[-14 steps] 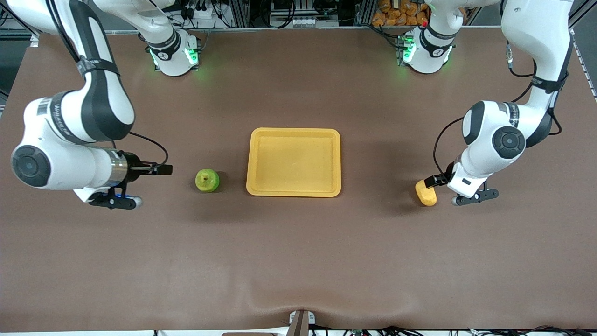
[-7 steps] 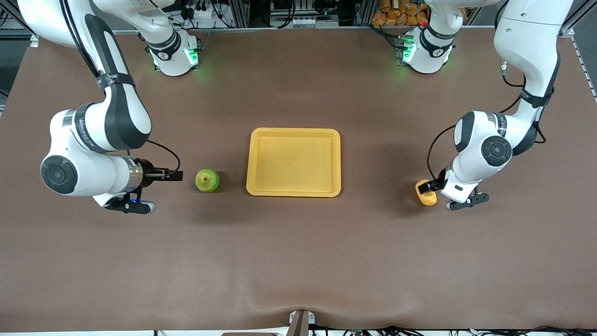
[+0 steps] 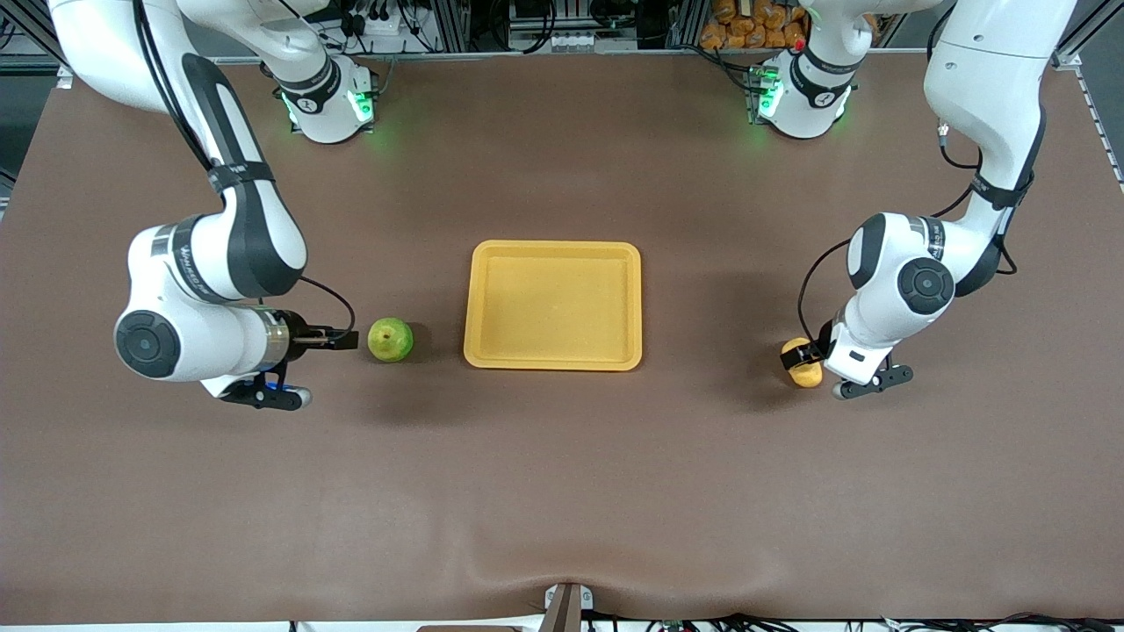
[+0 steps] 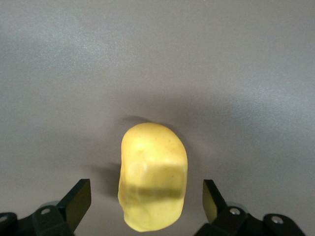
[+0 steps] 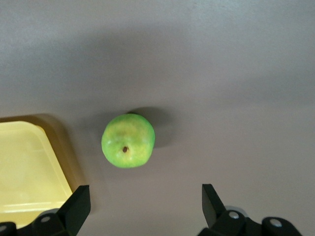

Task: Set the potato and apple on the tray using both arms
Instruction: 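Lower and close the left gripper on the potato while the right gripper grasps the apple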

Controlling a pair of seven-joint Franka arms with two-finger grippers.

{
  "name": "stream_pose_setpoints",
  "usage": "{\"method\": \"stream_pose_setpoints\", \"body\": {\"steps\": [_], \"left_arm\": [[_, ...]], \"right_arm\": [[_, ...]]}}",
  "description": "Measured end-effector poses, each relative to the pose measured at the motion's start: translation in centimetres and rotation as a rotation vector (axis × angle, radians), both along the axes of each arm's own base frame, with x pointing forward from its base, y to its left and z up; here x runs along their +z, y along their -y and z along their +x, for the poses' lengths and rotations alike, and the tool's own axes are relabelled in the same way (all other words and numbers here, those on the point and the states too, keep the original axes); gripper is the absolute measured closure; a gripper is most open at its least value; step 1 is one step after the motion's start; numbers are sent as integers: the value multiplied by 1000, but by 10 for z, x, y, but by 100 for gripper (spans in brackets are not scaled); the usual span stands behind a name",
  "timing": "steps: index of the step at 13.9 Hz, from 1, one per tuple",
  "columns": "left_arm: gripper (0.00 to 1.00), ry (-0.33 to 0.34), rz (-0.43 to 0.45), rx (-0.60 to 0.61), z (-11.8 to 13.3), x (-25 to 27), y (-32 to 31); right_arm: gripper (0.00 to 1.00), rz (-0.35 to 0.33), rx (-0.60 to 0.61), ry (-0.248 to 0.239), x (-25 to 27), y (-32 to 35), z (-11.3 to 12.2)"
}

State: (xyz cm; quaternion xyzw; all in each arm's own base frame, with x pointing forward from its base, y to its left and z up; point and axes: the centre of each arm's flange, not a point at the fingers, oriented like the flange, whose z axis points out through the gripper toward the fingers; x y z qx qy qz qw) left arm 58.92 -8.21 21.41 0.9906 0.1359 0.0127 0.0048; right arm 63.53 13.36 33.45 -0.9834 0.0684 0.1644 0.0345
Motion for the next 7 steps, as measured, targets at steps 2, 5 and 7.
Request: {"method": "stream_pose_setpoints", "body": {"steps": [2, 5, 7], "left_arm": [[0, 5, -2, 0, 1, -2, 0], [0, 7, -4, 1, 4, -5, 1], [0, 10, -6, 1, 7, -7, 1]], "right_arm": [[0, -9, -18, 10, -12, -8, -3], [0, -18, -24, 23, -30, -22, -10], [0, -22, -25, 36, -48, -27, -16]]}}
